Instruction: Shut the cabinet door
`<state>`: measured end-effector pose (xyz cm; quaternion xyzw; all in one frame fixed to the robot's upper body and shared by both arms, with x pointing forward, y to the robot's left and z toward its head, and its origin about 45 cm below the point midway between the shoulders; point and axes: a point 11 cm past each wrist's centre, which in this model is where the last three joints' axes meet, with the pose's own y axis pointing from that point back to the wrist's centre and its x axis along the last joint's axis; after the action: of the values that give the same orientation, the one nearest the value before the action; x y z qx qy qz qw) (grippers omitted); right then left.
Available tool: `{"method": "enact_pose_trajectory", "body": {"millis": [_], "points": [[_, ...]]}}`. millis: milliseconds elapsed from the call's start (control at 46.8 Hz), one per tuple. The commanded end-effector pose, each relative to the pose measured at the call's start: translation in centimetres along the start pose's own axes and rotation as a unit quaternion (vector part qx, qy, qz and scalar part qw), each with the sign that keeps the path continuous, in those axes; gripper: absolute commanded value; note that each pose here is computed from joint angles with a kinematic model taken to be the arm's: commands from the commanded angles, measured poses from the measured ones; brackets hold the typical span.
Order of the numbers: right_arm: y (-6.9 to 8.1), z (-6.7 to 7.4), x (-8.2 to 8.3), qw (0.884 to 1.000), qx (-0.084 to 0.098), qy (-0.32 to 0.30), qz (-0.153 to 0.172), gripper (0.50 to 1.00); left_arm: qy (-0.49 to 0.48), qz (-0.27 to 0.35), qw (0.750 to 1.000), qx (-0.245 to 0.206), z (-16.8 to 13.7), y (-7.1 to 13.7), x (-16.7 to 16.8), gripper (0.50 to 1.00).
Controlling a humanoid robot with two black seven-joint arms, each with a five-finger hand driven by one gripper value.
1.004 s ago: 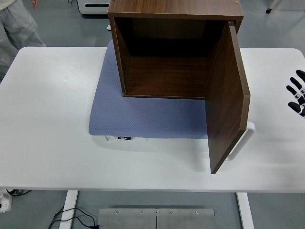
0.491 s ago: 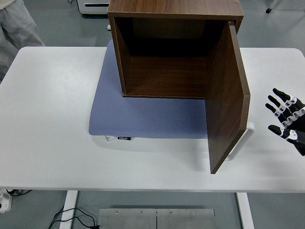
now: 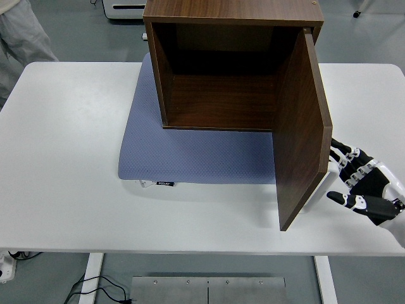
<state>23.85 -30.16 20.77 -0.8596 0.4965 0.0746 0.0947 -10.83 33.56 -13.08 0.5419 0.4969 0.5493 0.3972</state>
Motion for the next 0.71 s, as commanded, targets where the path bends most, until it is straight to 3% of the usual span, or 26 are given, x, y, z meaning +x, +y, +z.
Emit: {"method": "enact_pose_trajectory", "body": {"millis": [0,363,684], "points": [[-0.1,0.5,-0.6,1.000,-0.004,-0.001,-0.008,1.000,0.000,0.000,1.000,0.000,0.0,0.0,0.0,1.000],[-0.9,2.6,-3.7,0.999,-0.013,-0.025,-0.041,1.000,0.000,0.000,1.000,-0.001,0.0,0.0,0.0,1.000],[-3.3,2.3,-5.5,0.996,0.002,-0.028,-0.081,1.000,0.000,0.000,1.000,0.000,0.0,0.0,0.0,1.000]]}}
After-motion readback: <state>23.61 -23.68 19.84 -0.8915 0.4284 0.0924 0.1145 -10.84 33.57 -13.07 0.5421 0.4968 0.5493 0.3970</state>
